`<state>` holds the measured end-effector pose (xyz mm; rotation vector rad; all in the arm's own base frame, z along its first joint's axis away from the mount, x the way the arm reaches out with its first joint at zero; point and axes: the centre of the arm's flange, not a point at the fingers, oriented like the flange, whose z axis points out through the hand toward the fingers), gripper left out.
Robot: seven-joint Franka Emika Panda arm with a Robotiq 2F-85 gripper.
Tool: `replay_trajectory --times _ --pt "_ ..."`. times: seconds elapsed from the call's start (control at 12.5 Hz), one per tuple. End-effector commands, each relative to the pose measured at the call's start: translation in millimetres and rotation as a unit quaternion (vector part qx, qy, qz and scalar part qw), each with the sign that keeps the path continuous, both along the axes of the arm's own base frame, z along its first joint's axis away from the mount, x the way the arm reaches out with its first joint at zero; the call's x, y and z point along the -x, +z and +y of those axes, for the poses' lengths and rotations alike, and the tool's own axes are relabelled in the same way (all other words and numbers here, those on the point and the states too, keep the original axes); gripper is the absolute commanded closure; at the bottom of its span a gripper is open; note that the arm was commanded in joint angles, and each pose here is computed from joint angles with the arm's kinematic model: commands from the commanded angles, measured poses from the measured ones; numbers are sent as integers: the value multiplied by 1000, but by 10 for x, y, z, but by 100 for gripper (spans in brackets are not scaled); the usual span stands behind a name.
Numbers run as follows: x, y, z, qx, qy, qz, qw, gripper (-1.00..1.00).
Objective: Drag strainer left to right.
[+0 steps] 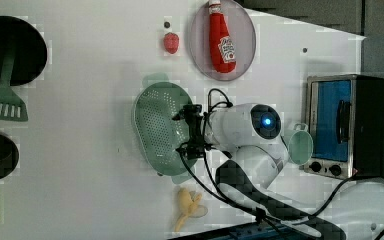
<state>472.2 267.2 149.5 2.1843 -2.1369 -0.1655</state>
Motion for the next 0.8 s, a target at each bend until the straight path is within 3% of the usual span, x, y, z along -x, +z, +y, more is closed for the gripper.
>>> replay_trajectory --times 0.08,0.8 --pt "-131 209 -303 1 9 -17 1000 -100" --pt "-198 182 -1155 19 10 -9 1000 -100"
